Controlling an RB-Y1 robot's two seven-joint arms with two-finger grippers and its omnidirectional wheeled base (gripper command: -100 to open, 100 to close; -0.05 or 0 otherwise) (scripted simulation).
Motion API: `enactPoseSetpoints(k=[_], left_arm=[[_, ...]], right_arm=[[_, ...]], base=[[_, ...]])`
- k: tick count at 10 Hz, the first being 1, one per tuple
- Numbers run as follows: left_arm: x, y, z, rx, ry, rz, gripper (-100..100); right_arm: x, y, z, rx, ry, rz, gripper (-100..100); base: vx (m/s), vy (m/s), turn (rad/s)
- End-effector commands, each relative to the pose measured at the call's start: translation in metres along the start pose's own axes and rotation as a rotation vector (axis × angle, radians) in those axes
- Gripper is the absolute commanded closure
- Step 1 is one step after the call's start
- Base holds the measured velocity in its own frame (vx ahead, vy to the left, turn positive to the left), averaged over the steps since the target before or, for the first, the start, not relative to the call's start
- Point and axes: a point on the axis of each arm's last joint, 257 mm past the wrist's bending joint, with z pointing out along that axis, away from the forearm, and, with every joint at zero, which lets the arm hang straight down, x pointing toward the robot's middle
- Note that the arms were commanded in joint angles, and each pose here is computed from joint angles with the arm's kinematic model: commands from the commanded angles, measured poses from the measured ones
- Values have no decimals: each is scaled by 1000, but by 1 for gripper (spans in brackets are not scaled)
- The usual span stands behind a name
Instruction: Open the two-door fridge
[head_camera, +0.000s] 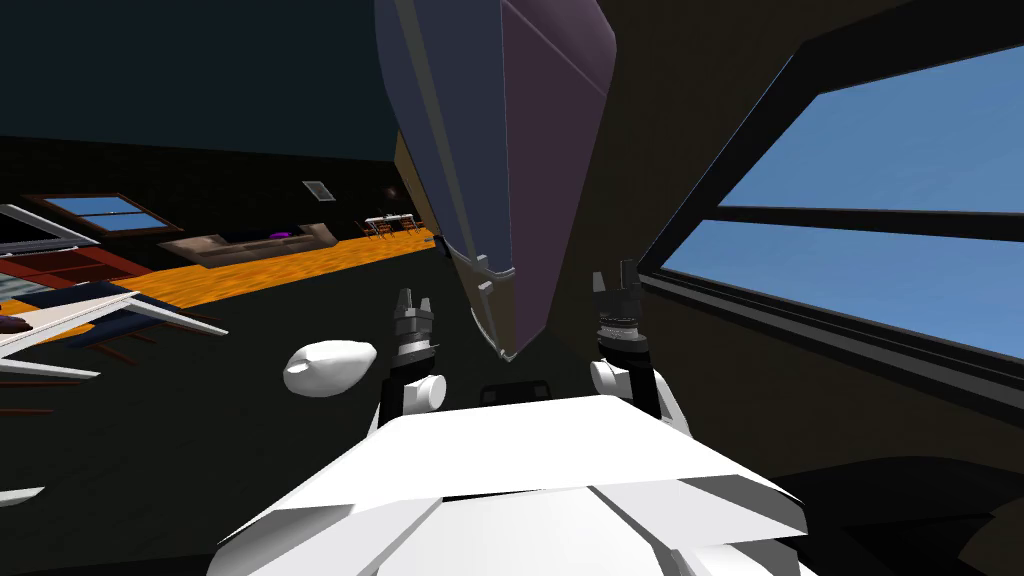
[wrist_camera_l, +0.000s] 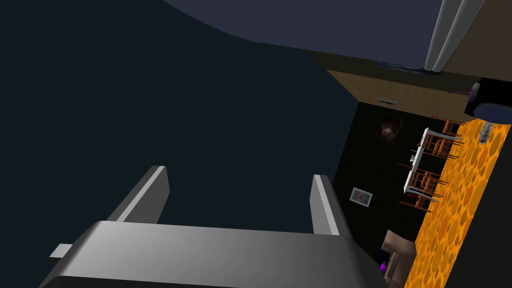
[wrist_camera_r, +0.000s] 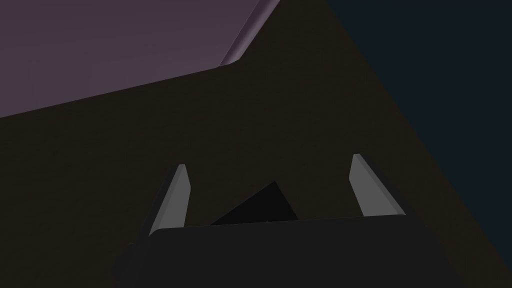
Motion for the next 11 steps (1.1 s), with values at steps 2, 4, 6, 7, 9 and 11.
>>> enactPoseSetpoints(k=[2,4,6,7,9,11], left_arm=[[0,0,0,0,0,0,0],[0,0,0,0,0,0,0],[0,0,0,0,0,0,0],[0,0,0,0,0,0,0],[0,0,0,0,0,0,0],[6,1,4,-6,64,44,-100]], right_arm=[[0,0,0,0,0,0,0],[0,0,0,0,0,0,0],[0,0,0,0,0,0,0],[0,0,0,0,0,0,0],[0,0,0,0,0,0,0],[0,0,0,0,0,0,0]], base=[[0,0,0],[0,0,0],[0,0,0],[0,0,0],[0,0,0],[7,-7,1]])
